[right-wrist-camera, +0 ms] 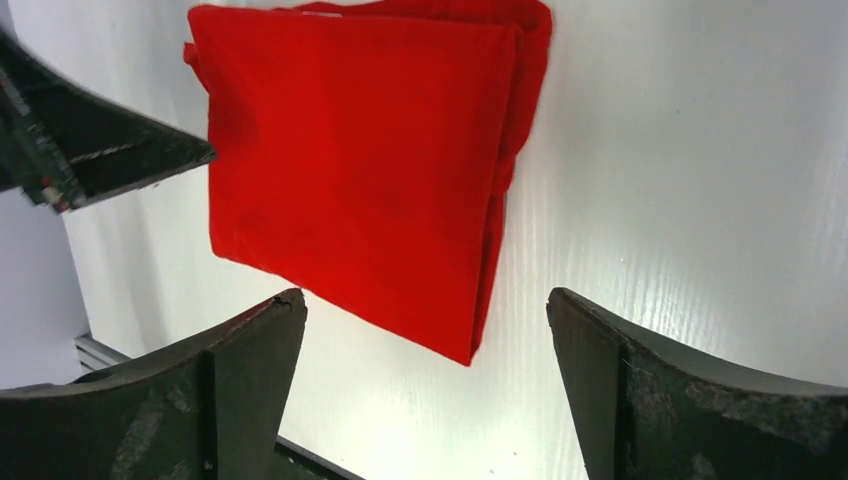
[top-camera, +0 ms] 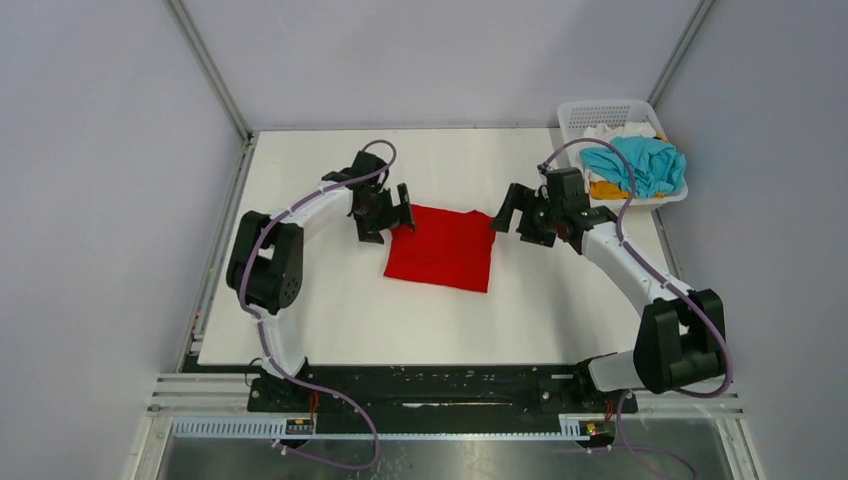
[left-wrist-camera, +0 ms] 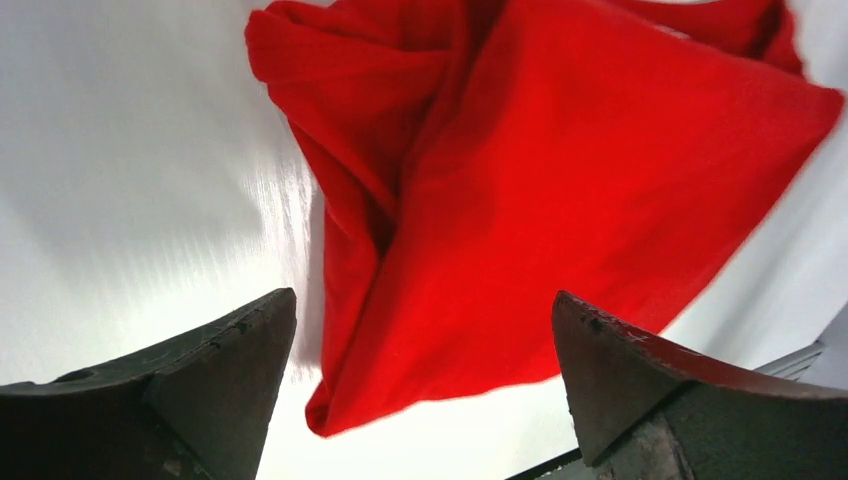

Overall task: Fold and stack the t-shirts
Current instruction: Fold the long partially folded tshirt into a neat square, then put the neatly folded tshirt into the corner of the board with the left arm

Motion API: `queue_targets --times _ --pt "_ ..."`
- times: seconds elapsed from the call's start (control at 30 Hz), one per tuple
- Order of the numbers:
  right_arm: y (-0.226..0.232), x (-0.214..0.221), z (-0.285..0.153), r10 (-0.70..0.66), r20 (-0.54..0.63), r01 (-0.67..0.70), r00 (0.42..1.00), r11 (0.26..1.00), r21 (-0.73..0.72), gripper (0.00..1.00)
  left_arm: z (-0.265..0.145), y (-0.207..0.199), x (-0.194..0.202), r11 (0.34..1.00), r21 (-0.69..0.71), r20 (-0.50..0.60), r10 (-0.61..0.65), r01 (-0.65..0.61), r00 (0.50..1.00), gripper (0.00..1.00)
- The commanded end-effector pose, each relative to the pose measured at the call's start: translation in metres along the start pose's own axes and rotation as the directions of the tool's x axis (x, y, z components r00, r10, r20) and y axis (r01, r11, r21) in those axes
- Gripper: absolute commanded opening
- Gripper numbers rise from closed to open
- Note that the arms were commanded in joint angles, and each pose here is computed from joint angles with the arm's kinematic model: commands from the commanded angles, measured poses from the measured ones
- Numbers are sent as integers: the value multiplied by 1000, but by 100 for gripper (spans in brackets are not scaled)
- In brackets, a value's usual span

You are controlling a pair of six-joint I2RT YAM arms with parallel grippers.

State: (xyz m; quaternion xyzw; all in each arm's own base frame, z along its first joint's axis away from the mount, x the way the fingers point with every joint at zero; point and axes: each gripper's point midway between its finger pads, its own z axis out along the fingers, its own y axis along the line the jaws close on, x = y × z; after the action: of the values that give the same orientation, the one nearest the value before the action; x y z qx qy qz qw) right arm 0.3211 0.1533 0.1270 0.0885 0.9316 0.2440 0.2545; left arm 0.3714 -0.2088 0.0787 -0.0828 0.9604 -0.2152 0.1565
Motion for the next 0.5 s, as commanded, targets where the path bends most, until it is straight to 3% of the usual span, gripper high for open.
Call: queue_targets --times 0.0,0.27,0.37,0.47 --pt "-2 -3 -18 -66 67 66 996 998 2 99 26 8 10 1000 6 -71 8 -8 997 97" --pt "-6 -5 -36 -105 136 103 985 994 25 100 57 17 30 998 -68 -143 -3 -7 990 71" --pt "-7 -6 -39 -109 148 105 983 994 33 99 68 14 39 997 -79 -166 6 -19 986 53" --pt "-8 -7 -40 -110 154 105 982 994 38 99 77 12 41 996 -85 -183 3 -19 983 27"
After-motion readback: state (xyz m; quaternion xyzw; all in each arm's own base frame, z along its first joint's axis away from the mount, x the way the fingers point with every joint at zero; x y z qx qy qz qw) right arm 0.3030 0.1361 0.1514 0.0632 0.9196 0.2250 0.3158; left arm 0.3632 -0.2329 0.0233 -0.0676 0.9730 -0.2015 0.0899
